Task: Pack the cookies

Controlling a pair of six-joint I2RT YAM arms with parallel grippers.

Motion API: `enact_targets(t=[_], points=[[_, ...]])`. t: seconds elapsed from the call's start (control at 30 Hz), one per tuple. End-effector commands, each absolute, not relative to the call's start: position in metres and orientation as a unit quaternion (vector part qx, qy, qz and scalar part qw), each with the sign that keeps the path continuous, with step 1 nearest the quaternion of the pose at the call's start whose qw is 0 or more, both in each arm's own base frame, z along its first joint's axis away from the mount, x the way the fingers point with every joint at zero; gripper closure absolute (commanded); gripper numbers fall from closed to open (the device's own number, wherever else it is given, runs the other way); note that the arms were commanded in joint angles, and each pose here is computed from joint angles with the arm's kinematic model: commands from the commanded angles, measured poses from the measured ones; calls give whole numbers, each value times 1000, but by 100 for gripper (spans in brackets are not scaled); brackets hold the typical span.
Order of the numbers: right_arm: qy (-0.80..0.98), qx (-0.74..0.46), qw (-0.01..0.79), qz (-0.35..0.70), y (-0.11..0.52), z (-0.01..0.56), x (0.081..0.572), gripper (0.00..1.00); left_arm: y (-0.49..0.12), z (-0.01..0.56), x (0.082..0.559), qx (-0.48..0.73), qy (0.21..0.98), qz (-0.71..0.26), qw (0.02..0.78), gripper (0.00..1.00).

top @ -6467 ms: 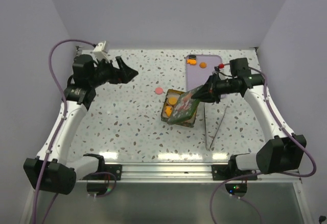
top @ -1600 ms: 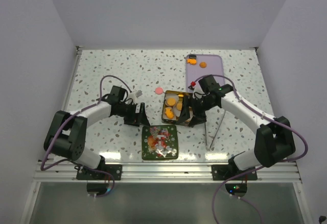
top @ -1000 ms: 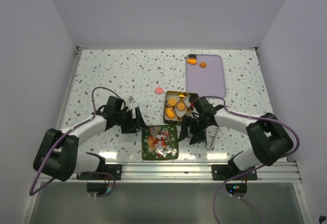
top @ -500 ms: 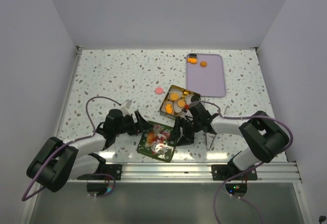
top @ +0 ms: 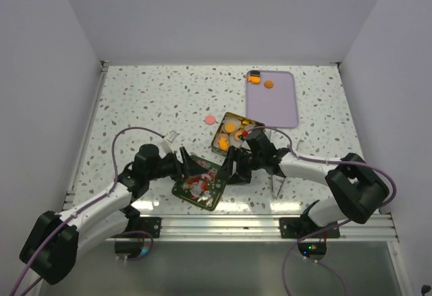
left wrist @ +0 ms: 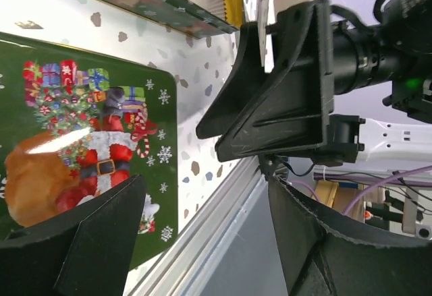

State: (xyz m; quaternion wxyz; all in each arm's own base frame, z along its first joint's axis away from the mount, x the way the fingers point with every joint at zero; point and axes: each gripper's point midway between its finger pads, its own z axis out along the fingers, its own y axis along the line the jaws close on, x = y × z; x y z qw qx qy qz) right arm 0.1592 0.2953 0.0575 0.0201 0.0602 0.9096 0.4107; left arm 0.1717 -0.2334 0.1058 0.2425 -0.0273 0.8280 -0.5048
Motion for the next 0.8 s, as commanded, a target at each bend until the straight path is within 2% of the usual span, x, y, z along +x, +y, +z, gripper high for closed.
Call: enact_targets(t=[0.0, 0.07, 0.17, 0.3, 0.43, 0.53, 0.77], points=[[897, 57, 75, 431, 306, 94, 182, 33, -241, 125, 168, -14, 823, -522, 223, 22], [901, 50, 82, 422, 304, 96, 184, 33, -240, 125, 170, -8, 828, -514, 226, 22], [921, 41, 89, 376, 291, 99, 184, 33, -220, 115, 188, -19, 868, -431, 246, 18], [946, 51, 106, 301, 263, 92, 184, 33, -170, 95, 219, -56, 914, -309, 256, 17], [960, 62, 85, 259, 252, 64, 178, 36, -147, 83, 238, -77, 921, -274, 264, 16], [969, 67, 76, 223, 244, 48, 179, 38, -145, 59, 240, -73, 936, -257, 229, 16], [976, 78, 45, 199, 246, 7, 179, 37, -156, 32, 237, -58, 935, -284, 204, 17]])
